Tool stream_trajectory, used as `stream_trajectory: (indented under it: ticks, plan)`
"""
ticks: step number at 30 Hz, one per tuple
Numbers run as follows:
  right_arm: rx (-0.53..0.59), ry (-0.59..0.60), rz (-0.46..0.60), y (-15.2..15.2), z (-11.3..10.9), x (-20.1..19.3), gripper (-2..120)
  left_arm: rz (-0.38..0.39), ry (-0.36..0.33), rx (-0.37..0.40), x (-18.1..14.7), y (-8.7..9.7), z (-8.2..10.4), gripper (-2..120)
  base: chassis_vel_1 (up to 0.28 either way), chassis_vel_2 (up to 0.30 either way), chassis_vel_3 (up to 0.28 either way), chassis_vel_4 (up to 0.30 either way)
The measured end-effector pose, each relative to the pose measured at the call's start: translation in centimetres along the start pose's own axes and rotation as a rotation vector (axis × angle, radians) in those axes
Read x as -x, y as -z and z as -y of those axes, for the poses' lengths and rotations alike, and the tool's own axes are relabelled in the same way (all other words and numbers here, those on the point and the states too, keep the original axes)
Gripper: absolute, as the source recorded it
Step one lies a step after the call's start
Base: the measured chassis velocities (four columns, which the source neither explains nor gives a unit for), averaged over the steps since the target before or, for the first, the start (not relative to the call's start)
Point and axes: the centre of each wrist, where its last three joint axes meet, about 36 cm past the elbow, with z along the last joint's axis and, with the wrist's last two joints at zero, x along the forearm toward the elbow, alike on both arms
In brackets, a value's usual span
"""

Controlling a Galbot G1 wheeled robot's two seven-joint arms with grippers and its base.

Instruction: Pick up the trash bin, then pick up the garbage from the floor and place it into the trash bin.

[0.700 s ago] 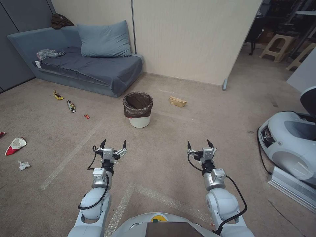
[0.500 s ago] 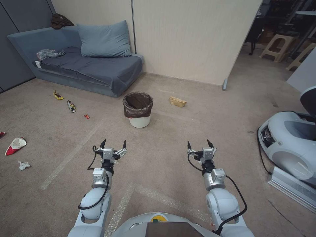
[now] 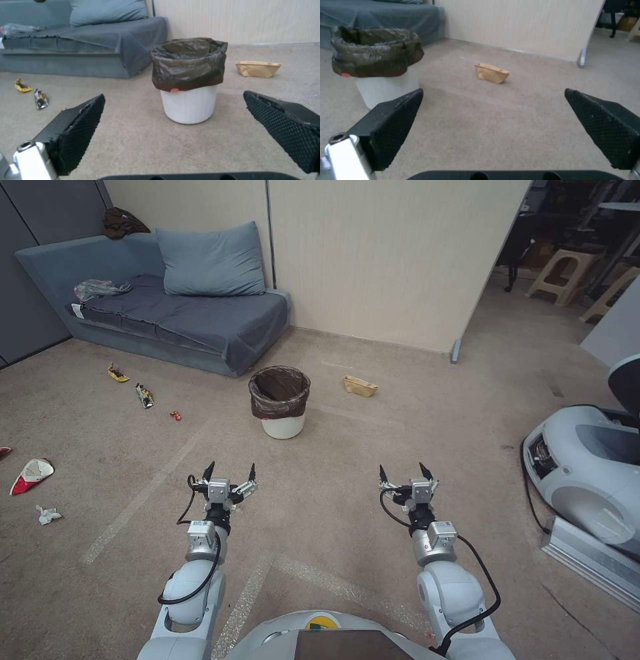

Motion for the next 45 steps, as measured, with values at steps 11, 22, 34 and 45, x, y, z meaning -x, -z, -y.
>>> stream_trajectory:
  ticks: [11, 22, 34, 45]
  plan:
    - [0.000, 0.000, 0.000, 0.0, 0.0, 0.0, 100, 0.000, 0.000, 0.000, 0.0, 0.0, 0.0, 100, 0.000, 0.000, 0.000, 0.000]
    - [0.000, 0.000, 0.000, 0.0, 0.0, 0.0, 100, -0.049, 0.022, -0.018, -0.3, 1.8, -0.6, 100, 0.000, 0.000, 0.000, 0.000]
    - [0.000, 0.000, 0.000, 0.0, 0.0, 0.0, 100, -0.227, 0.066, -0.068, -2.0, 7.9, -1.9, 100, 0.000, 0.000, 0.000, 0.000]
    - [0.033, -0.064, -0.003, 2.0, 0.1, -0.8, 100, -0.334, 0.058, -0.085, -3.4, 12.0, -2.5, 100, 0.000, 0.000, 0.000, 0.000]
